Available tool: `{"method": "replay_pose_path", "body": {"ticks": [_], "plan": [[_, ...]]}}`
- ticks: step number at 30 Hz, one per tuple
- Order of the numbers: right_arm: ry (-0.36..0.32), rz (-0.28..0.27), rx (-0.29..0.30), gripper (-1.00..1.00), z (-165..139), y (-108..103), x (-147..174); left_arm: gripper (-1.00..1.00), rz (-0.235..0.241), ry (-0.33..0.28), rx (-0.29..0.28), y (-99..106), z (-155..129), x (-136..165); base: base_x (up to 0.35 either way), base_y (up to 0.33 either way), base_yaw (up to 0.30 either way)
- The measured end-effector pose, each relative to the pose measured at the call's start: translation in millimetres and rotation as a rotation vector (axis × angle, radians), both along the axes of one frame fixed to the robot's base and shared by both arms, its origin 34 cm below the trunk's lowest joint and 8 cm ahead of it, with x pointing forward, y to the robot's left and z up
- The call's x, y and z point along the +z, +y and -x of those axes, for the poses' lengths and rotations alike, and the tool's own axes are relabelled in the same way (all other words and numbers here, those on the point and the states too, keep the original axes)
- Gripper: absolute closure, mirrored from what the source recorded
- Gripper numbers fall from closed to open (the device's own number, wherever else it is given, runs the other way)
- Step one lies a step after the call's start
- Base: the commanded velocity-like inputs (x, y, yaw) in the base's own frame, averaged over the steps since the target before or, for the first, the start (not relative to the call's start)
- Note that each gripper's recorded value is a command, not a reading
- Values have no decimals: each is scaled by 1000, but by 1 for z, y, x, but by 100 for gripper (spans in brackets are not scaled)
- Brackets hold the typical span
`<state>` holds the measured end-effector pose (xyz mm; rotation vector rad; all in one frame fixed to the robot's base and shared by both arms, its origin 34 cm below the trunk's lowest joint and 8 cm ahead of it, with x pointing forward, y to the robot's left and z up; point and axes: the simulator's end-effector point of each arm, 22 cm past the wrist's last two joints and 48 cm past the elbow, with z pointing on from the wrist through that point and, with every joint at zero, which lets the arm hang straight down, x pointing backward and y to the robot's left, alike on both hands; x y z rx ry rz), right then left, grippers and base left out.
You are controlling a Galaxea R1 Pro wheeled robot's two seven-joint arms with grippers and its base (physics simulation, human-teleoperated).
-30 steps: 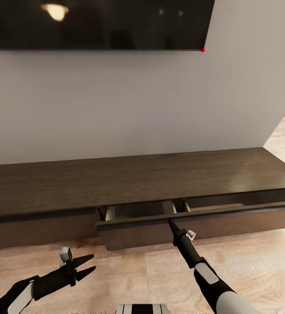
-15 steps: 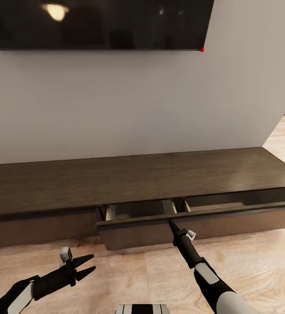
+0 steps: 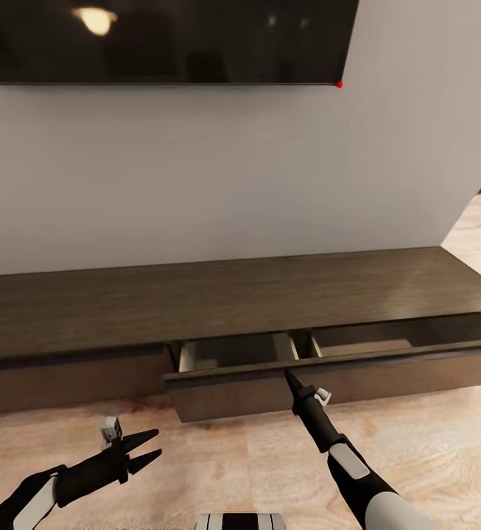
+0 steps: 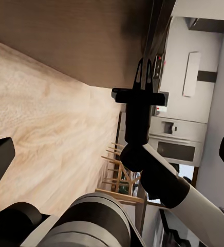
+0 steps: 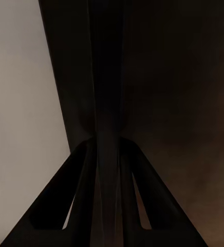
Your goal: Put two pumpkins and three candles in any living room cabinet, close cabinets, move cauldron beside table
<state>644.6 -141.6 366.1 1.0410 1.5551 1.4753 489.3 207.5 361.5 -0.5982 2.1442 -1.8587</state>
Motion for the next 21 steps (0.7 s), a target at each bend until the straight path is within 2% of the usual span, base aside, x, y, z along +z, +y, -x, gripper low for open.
{"method": "replay_pose_path", "body": {"ticks": [21], "plan": [[1, -2, -9, 100, -1, -2, 0, -100, -1, 0, 0, 1, 0, 0, -64, 0, 0]]}}
